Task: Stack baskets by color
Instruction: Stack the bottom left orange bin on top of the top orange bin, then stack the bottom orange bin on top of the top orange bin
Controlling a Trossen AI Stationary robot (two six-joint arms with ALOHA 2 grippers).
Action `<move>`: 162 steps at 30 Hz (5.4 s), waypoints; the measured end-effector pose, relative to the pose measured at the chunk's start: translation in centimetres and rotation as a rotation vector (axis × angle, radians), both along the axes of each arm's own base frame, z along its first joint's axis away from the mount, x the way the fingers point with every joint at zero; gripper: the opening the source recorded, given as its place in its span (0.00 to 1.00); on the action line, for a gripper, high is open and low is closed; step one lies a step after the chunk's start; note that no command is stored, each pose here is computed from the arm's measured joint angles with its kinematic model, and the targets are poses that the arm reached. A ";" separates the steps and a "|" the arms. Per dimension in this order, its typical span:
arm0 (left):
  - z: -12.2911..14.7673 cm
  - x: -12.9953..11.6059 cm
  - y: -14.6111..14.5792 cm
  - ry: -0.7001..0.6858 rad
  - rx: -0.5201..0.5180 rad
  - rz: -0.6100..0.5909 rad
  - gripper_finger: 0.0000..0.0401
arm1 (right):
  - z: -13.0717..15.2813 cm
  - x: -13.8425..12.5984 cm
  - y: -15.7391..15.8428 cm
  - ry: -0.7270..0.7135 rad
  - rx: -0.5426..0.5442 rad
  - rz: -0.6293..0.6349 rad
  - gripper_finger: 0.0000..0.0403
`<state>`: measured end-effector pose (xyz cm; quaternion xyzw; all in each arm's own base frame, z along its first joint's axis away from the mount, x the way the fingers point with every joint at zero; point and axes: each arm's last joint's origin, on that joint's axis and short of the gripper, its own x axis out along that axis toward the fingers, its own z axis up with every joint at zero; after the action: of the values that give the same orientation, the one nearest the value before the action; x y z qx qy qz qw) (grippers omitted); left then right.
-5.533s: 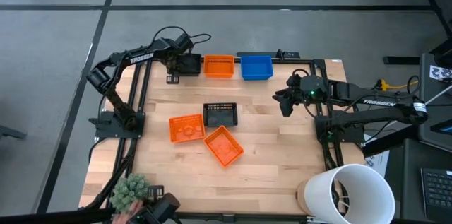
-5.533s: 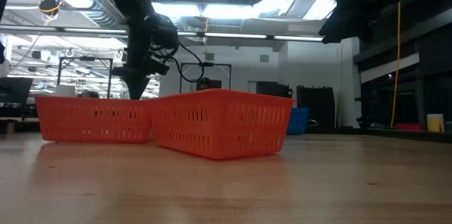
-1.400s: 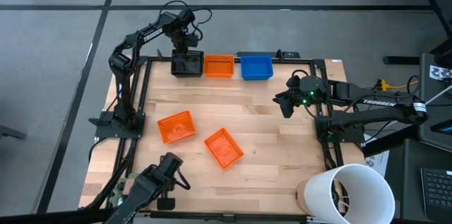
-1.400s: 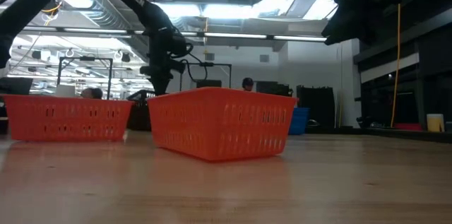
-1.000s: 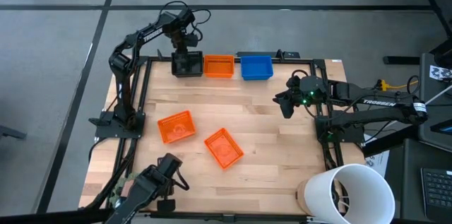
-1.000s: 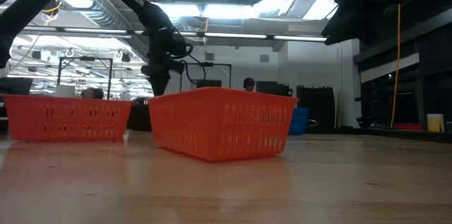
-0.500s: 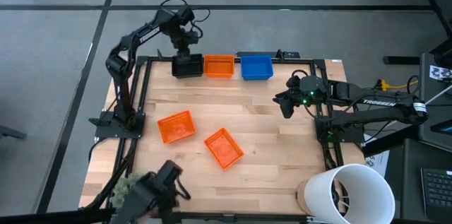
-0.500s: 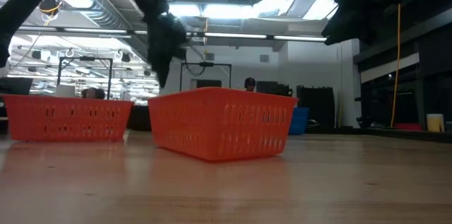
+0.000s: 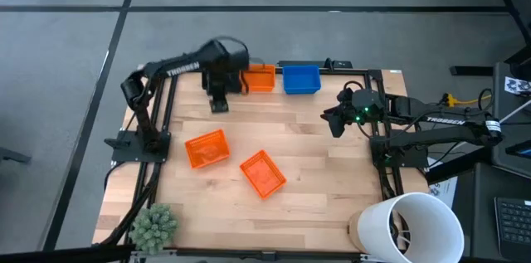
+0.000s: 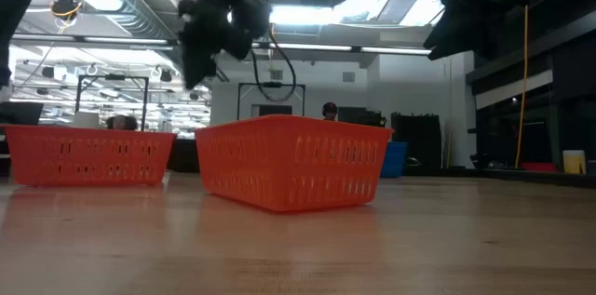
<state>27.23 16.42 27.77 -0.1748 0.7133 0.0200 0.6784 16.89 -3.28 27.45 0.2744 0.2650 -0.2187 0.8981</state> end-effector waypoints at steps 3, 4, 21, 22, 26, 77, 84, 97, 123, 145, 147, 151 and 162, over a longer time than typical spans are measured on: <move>-2.5 0.2 -2.1 0.095 0.017 -0.005 0.27 | 0.0 0.0 0.0 -0.001 0.008 0.008 0.30; -3.3 0.2 -2.8 0.112 0.011 -0.002 0.27 | 0.0 0.0 0.0 -0.002 0.011 0.011 0.30; -6.2 -6.8 -9.5 -0.098 0.155 0.205 0.27 | 0.0 0.0 0.1 -0.002 0.011 0.016 0.30; -6.4 -7.0 -9.8 -0.097 0.157 0.199 0.27 | 0.0 0.0 0.1 -0.002 0.011 0.016 0.30; -7.3 -7.0 -10.2 -0.135 0.174 0.180 0.27 | 0.0 0.0 0.1 -0.002 0.012 0.016 0.30; 2.7 8.0 13.2 -0.542 0.497 -0.156 0.00 | 0.0 0.0 0.0 0.005 -0.013 0.031 0.30; -0.8 9.8 15.1 -0.462 0.533 -0.212 0.00 | 0.0 0.0 0.0 0.012 -0.035 0.048 0.30; -2.0 9.6 16.3 -0.387 0.603 -0.310 0.01 | 0.0 0.0 0.0 0.012 -0.034 0.048 0.30; 3.0 9.3 9.7 -0.496 0.215 -0.150 0.18 | 0.0 0.0 0.0 0.012 -0.036 0.043 0.30; -2.6 16.3 -11.4 -0.269 0.073 -0.599 0.18 | -0.7 -0.5 1.2 0.070 0.205 0.263 0.30; -4.2 16.1 -12.2 -0.186 0.109 -0.579 0.17 | -1.0 -0.9 1.6 0.109 0.273 0.248 0.30; -5.3 15.8 -13.8 -0.120 0.131 -0.543 0.17 | -1.8 -2.9 2.2 0.298 0.411 0.045 0.30; -4.8 17.1 -16.6 -0.269 0.179 -0.641 0.17 | -1.6 -5.6 4.1 0.422 0.534 0.025 0.30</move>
<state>44.34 -0.18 22.92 0.1168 0.6318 -0.1545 0.7506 11.31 0.80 25.83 0.4451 0.4964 -0.1827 0.7225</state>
